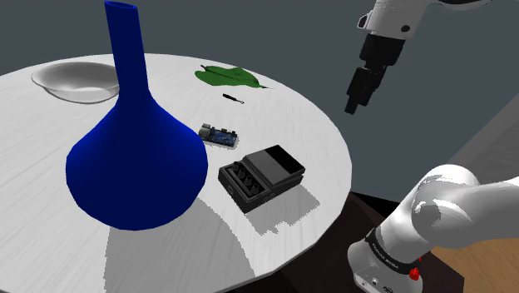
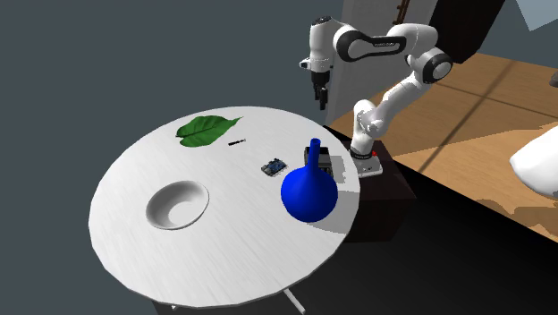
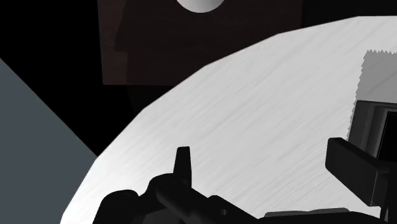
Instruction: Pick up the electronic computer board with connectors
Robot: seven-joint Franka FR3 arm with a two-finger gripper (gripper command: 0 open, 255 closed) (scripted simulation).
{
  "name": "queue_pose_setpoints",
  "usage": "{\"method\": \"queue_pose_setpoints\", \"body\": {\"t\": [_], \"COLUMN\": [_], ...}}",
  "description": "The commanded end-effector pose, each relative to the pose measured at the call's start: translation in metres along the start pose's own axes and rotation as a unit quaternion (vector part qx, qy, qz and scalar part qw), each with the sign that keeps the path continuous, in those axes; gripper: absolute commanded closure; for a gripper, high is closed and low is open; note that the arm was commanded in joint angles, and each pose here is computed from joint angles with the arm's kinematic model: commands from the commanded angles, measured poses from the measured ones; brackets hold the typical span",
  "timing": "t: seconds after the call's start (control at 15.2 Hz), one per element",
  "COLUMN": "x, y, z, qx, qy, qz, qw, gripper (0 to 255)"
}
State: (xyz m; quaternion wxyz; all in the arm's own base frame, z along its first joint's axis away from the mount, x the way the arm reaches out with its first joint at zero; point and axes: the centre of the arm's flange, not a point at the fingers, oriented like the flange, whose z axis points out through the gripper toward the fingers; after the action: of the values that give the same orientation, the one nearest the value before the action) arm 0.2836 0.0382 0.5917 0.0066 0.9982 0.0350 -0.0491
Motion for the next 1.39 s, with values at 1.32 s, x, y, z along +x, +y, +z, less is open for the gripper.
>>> {"method": "queue_pose_setpoints", "body": {"t": [1.32], "x": [0.183], "y": [-0.167], "z": [0.063], "qx": [-0.008], "qy": [0.033], "qz": [-0.148], "qw": [0.9883], "gripper": [0]}}
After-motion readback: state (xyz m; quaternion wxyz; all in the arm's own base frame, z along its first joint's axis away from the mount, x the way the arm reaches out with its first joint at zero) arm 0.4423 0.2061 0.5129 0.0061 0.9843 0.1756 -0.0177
